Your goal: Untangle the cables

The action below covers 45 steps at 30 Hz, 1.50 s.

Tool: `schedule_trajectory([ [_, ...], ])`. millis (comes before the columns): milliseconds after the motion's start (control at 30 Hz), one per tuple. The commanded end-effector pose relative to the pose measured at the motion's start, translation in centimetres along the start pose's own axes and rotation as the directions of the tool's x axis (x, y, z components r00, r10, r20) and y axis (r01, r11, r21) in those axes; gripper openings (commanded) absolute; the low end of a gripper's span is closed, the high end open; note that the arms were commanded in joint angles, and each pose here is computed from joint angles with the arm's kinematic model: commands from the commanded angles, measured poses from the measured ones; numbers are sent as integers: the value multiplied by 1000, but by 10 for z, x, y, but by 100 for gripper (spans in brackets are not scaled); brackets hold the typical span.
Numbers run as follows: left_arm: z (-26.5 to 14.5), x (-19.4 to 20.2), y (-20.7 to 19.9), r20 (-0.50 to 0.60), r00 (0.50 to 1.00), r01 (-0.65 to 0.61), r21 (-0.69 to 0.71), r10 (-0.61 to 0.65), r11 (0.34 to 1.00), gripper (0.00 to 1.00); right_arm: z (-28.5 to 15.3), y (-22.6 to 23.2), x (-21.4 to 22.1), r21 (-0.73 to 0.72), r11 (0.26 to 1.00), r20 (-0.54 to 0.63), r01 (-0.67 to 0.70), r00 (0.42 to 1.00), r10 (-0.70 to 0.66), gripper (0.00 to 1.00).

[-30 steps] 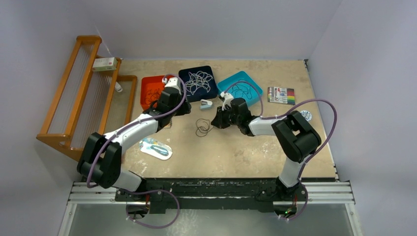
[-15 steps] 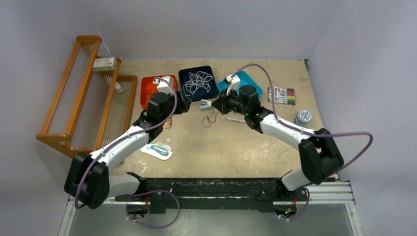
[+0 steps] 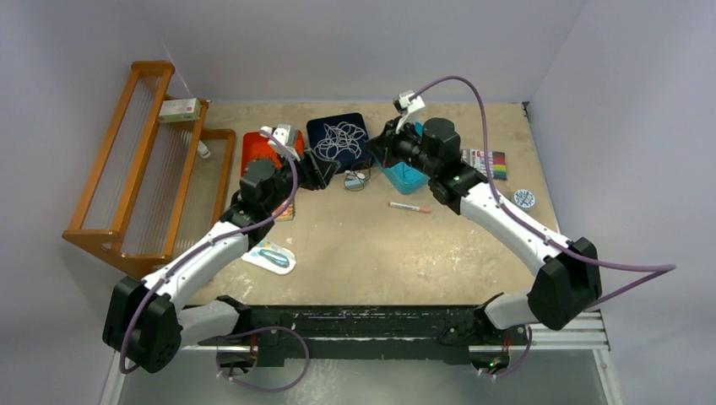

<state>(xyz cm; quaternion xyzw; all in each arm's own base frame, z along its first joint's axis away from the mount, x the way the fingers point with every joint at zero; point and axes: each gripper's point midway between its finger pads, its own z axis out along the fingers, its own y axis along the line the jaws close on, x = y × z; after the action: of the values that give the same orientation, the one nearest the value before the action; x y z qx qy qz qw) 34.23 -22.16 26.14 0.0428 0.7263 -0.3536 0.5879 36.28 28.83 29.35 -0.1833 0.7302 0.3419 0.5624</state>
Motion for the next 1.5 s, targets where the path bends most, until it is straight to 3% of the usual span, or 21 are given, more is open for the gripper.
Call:
schedule_trajectory([
  [0, -7, -35, -38, 73, 991, -123, 157, 113, 980, 51, 3, 15, -26, -38, 999, -10, -14, 1000, 14, 0],
  [200, -2, -27, -56, 20, 987, -163, 235, 163, 958, 52, 10, 21, -16, -80, 996, -77, -43, 996, 36, 0],
  [700, 23, 9, -66, -77, 955, -267, 197, 286, 943, 52, 9, 43, -14, -191, 979, -144, -78, 988, 51, 0],
  [967, 29, 5, -43, -68, 949, -304, 62, 307, 951, 51, 4, 49, -14, -216, 972, -163, -90, 985, 55, 0],
  [1167, 31, 0, -35, -55, 953, -299, 7, 299, 954, 43, 2, 56, -12, -253, 963, -182, -97, 982, 51, 0],
  [1467, 35, 5, -41, -56, 959, -274, 42, 276, 961, 35, 0, 64, -13, -291, 950, -184, -115, 981, 62, 0],
])
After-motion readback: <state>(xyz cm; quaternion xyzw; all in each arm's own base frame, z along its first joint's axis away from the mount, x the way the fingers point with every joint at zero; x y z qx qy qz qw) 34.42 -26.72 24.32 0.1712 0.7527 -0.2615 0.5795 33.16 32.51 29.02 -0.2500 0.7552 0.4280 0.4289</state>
